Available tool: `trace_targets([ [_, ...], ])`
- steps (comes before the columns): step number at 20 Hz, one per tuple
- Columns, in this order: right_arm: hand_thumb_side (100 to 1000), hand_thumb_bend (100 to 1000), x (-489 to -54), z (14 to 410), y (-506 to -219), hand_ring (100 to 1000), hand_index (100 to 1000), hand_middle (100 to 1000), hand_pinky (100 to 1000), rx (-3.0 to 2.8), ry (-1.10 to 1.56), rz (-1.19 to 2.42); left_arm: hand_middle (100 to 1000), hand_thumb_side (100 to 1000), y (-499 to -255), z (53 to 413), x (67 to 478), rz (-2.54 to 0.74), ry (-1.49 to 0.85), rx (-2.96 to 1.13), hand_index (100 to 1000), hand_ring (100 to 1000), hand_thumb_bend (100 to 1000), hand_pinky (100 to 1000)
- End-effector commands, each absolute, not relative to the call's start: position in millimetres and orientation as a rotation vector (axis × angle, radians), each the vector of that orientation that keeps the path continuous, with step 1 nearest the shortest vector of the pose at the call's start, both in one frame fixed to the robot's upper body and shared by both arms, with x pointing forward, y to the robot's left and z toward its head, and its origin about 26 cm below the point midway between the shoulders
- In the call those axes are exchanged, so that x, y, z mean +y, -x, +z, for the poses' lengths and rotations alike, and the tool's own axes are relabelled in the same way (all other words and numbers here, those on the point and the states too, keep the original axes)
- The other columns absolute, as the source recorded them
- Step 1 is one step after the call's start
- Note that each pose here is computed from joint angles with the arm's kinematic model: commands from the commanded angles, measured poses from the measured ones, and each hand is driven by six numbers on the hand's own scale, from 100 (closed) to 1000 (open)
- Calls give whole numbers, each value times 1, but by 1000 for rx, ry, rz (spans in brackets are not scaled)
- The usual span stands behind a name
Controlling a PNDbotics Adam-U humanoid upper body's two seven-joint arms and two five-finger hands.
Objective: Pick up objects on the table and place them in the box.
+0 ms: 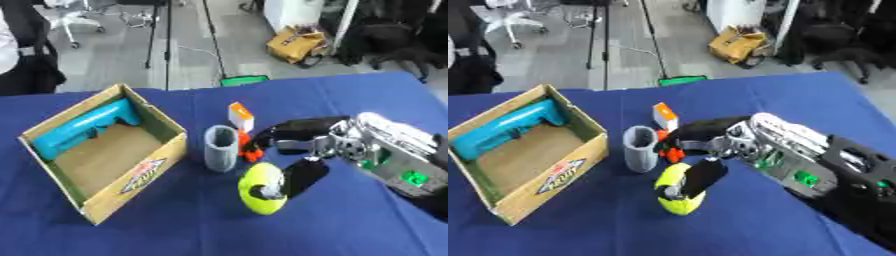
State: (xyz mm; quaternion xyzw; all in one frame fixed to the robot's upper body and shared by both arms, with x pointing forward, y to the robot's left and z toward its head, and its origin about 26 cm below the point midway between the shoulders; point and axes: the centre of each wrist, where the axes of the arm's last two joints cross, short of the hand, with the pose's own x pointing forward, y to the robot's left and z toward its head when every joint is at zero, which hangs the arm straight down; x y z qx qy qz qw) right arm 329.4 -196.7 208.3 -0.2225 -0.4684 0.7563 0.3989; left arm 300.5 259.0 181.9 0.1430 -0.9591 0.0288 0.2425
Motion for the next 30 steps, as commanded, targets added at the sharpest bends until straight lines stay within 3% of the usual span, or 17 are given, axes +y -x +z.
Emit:
trace_targets([
  [1,739,411,-201,211,-334,910,1000,900,825,-1203,622,1918,822,972,-300,190,257,71,-375,-2653,792,765,100,736],
  [11,718,421,-206,191,-346,912,997,904,832,-1168,634,1934,814,971,-300,190,256,69,-365,-2655,784,762,100,734],
  [30,759,425,-211,170,-357,929,1000,919,866,-1112,646,1979,801,970,-300,191,255,67,-351,-2657,766,770,100,728],
])
